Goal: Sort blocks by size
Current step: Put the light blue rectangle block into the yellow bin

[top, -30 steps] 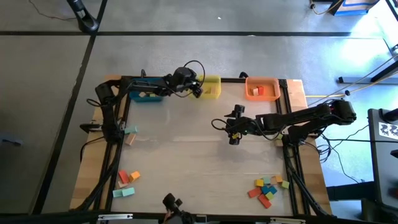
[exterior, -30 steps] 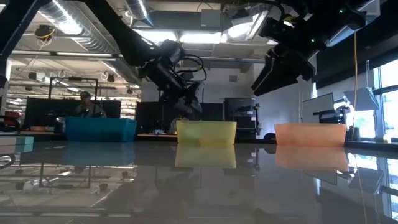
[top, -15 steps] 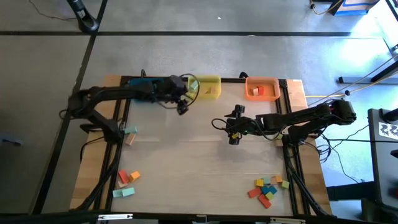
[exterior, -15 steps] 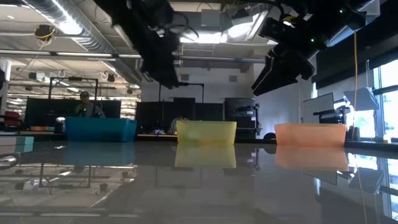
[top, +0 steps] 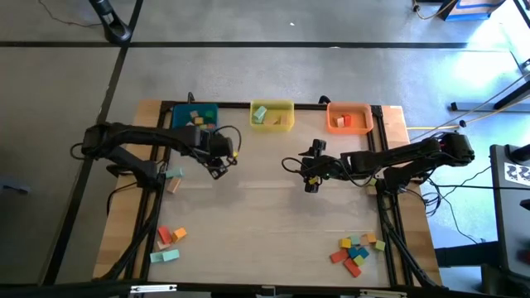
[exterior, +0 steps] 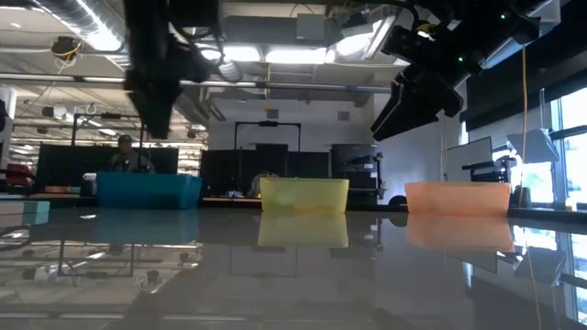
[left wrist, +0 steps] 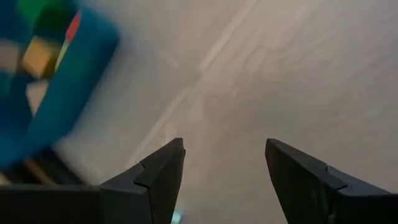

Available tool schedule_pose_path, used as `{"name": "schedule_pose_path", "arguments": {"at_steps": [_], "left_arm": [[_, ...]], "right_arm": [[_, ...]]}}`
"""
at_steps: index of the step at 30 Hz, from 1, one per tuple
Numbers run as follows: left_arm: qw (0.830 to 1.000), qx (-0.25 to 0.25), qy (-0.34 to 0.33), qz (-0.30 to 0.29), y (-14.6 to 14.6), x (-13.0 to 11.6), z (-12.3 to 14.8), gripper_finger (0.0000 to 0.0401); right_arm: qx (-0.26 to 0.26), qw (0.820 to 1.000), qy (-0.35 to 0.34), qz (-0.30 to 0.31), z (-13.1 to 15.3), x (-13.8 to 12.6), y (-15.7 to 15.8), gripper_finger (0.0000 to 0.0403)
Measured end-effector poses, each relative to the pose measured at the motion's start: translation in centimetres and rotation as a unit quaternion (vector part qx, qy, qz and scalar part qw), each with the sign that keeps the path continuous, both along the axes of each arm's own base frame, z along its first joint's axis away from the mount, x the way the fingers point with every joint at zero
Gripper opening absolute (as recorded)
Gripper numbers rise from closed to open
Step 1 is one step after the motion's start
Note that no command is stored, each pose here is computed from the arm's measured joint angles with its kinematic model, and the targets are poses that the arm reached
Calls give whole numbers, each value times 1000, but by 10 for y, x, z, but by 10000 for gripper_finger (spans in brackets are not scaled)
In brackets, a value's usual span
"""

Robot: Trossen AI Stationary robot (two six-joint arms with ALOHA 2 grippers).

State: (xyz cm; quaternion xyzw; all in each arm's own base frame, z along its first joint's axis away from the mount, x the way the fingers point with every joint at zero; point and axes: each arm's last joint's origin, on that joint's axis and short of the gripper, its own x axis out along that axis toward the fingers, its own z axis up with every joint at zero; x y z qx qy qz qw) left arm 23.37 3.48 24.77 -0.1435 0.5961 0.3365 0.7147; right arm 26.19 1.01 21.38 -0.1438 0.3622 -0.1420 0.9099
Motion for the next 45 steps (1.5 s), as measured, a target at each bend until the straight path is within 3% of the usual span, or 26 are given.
{"name": "schedule_pose_path", "arguments": {"at_steps": [16,32,39,45], "left_arm": [[987,-48,120,100,-7,-42,-62,152],[972,-91,193,96,8,-68,-87,9],[949,-112,277,99,11,-77,-105,3],[948,-124,282,78,11,-71,-115,5]], "right_arm": [[4,1000,-5,-4,0,0,0,276],[6,999,-37,-2,5,4,0,276],[6,999,-38,-2,5,5,0,276],[6,999,-39,-2,5,5,0,276]]}}
